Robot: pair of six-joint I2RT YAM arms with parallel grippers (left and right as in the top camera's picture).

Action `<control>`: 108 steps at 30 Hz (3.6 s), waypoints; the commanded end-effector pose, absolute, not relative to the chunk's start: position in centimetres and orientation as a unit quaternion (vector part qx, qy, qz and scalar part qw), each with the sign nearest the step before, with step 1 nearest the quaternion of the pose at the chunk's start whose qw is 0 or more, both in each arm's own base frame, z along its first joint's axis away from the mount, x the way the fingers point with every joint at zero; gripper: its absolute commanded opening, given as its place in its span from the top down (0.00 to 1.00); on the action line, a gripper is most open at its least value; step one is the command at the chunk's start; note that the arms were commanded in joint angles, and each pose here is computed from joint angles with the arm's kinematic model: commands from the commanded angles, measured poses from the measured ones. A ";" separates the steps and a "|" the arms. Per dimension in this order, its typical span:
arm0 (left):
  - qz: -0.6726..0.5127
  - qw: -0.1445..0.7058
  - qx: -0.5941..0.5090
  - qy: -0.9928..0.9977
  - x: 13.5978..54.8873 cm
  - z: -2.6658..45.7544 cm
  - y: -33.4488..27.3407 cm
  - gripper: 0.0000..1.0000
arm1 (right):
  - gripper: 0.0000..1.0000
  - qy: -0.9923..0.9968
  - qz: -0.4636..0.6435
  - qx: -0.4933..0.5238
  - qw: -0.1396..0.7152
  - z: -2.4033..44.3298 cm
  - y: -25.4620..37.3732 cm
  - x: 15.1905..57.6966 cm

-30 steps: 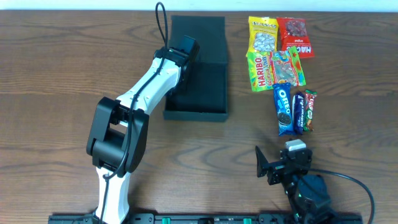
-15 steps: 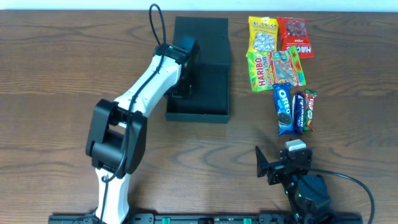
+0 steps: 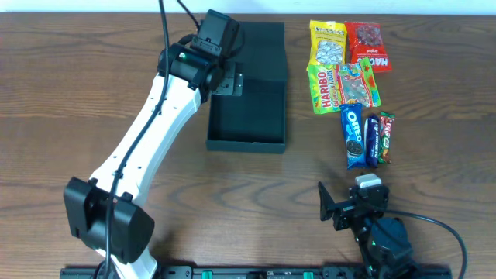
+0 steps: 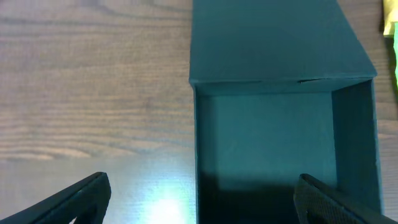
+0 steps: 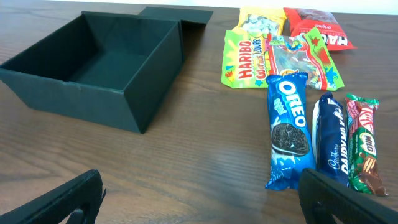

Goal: Pack container

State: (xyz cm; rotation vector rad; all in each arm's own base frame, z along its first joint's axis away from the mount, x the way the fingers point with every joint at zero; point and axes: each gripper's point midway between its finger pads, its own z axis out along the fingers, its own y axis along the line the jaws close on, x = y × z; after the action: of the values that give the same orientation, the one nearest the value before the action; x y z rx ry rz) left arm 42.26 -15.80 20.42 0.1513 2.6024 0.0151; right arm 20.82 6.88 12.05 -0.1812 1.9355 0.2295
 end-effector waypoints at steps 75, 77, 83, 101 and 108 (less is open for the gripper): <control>-0.056 0.320 0.096 0.941 44.8 22.1 -18.7 0.05 | 0.16 0.968 0.008 -0.068 0.240 0.3 -0.6 52.4; -0.054 0.317 0.095 0.942 44.7 22.0 -18.5 0.05 | 0.20 0.972 0.001 -0.070 0.224 -1.3 -0.5 52.0; -0.047 0.303 0.090 0.947 44.4 21.6 -17.6 0.05 | 0.76 0.983 0.010 -0.039 0.181 -4.9 -0.3 50.6; -0.037 0.319 0.044 0.946 45.7 22.8 -13.4 0.05 | 0.99 0.921 0.116 -0.137 0.346 15.2 4.7 52.0; -0.022 0.362 -0.003 0.932 45.8 26.9 -7.5 0.05 | 0.99 0.820 0.235 -0.316 0.416 24.3 14.3 47.4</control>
State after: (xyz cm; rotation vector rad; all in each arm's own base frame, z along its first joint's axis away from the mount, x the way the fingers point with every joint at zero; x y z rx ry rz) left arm 46.30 -9.68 23.70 0.0229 2.4704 -0.0756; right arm 49.71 8.82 22.20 -0.5555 2.2008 0.4103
